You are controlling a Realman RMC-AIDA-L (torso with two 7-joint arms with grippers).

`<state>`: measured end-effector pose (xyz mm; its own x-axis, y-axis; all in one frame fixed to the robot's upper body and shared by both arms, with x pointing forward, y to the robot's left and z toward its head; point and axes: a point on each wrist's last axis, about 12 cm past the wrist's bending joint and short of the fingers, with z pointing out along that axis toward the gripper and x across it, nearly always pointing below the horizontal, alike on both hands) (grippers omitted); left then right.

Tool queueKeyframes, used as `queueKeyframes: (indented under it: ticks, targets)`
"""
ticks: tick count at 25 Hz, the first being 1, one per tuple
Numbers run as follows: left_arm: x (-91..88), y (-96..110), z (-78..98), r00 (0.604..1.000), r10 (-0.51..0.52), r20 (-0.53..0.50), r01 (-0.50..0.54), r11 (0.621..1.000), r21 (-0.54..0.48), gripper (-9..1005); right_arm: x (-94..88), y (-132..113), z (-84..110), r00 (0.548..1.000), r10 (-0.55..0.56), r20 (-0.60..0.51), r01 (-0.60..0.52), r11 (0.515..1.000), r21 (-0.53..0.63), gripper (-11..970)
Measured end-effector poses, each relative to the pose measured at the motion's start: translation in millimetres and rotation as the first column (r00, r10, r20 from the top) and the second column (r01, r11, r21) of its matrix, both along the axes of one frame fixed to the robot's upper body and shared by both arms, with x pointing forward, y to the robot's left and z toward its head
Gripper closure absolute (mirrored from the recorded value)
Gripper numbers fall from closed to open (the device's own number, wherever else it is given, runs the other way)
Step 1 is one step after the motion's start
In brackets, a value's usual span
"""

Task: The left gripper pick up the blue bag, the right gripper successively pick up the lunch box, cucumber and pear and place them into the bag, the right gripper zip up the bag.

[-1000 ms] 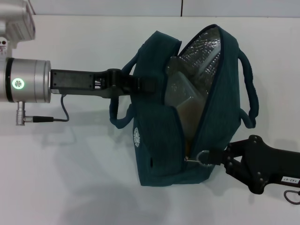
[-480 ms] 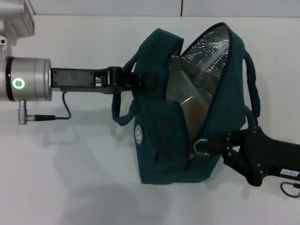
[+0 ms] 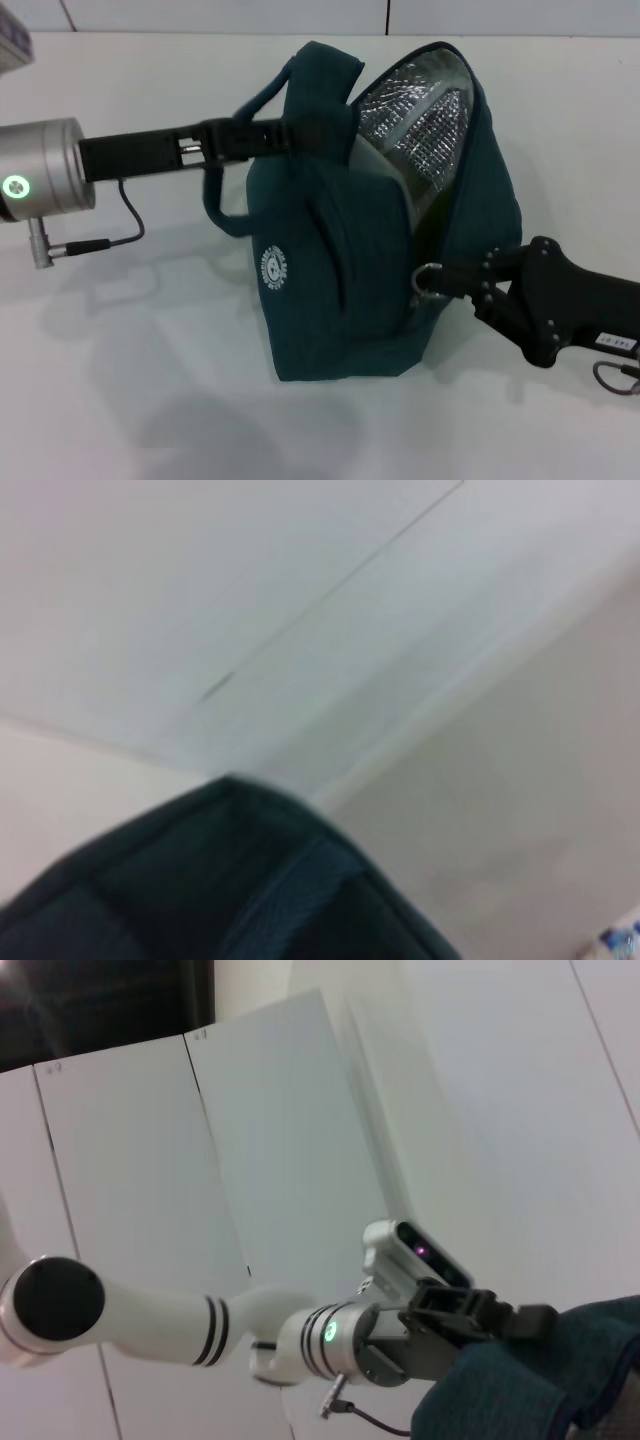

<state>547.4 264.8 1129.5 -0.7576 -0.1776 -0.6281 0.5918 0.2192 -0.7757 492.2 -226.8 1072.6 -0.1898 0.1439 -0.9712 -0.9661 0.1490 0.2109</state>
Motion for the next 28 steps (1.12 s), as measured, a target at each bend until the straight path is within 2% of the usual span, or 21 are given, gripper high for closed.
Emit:
queueKeyframes:
  ticks: [5,11,13,20,28]
  targets:
    - [-6.0,8.9,0.3,0.996,0.061,0.066,-0.057,0.997,-0.060,685,5.4,1.4,3.4,1.000,-0.017,0.021,0.017,1.000,0.011,944]
    - [-11.7,17.8,-2.3,0.990,0.099,0.097,-0.092,0.993,-0.072,448,11.1,3.2,6.5,0.999,-0.034,0.040,0.033,0.999,0.015,944]
    - [-14.3,21.3,-3.6,0.987,0.113,0.115,-0.105,0.992,-0.072,210,13.3,3.6,8.1,0.998,-0.043,0.050,0.042,0.999,0.021,944]
    - [-30.3,35.4,-10.2,0.966,0.179,0.184,-0.163,0.982,-0.100,190,24.4,4.4,20.8,0.988,-0.097,0.116,0.088,0.993,0.082,944]
    - [-51.1,37.9,-16.3,0.949,0.180,0.259,-0.144,0.978,-0.151,187,45.9,16.7,40.8,0.978,-0.111,0.176,0.089,0.987,0.132,944]
